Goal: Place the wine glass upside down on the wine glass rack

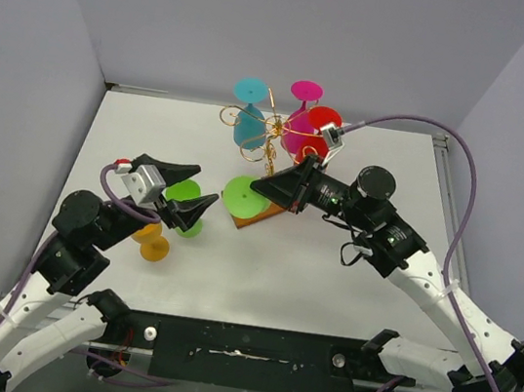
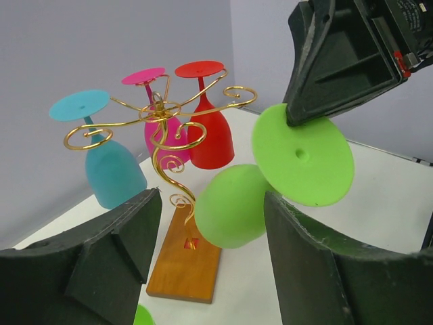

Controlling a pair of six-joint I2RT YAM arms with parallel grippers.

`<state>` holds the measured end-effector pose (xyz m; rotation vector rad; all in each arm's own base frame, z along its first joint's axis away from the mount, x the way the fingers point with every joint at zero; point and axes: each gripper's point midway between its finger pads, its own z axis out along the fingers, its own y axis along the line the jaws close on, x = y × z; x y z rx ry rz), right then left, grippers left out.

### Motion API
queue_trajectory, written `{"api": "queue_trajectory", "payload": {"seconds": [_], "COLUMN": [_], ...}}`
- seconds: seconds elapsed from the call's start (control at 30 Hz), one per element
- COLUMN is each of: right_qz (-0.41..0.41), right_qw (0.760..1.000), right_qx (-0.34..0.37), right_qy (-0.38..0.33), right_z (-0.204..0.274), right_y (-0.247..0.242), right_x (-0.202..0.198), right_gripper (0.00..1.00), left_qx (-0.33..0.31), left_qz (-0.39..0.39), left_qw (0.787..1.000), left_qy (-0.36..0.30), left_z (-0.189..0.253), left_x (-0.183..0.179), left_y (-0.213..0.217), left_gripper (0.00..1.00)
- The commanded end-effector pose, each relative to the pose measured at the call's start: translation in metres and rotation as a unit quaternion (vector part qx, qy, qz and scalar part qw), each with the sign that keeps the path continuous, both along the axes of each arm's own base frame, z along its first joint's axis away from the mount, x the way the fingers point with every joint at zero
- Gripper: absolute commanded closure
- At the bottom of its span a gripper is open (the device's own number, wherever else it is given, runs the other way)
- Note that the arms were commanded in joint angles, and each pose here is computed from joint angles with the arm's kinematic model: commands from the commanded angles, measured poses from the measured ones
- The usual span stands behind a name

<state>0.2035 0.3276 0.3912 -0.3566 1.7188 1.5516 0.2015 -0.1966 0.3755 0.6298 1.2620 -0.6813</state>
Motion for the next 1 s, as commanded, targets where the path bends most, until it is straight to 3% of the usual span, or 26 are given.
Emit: {"api": "queue_trajectory", "payload": {"seconds": [0.0, 0.43, 0.73, 0.97], "right_qz": [-0.022, -0.104, -0.152, -0.249], "right_qw": [0.999, 0.994, 0.987, 0.966], "right_qx": [-0.021, -0.045, -0.037, -0.021], "right_qy": [-0.015, 0.010, 0.040, 0.073], "right_z": [0.000, -0.015, -0.016, -0.012], "right_y": [-0.023, -0.084, -0.103, -0.130], "right_x": [-0.006, 0.005, 0.017, 0.043], "right_gripper": [1.00, 1.00, 1.00, 1.00], "left_qx": [-0.021, -0.079, -0.126, -0.146], "left_qz": [0.001, 0.114, 0.225, 0.236], "left_qw": [0.999, 0.990, 0.966, 0.960], "left_qy": [-0.027, 0.004, 0.031, 0.037], "left_z": [0.019, 0.016, -0.004, -0.012], "left_x": [-0.006, 0.023, 0.039, 0.038], "left_y": [0.005, 0.034, 0.073, 0.080], "left_gripper": [0.39, 0.39, 0.39, 0.39]}}
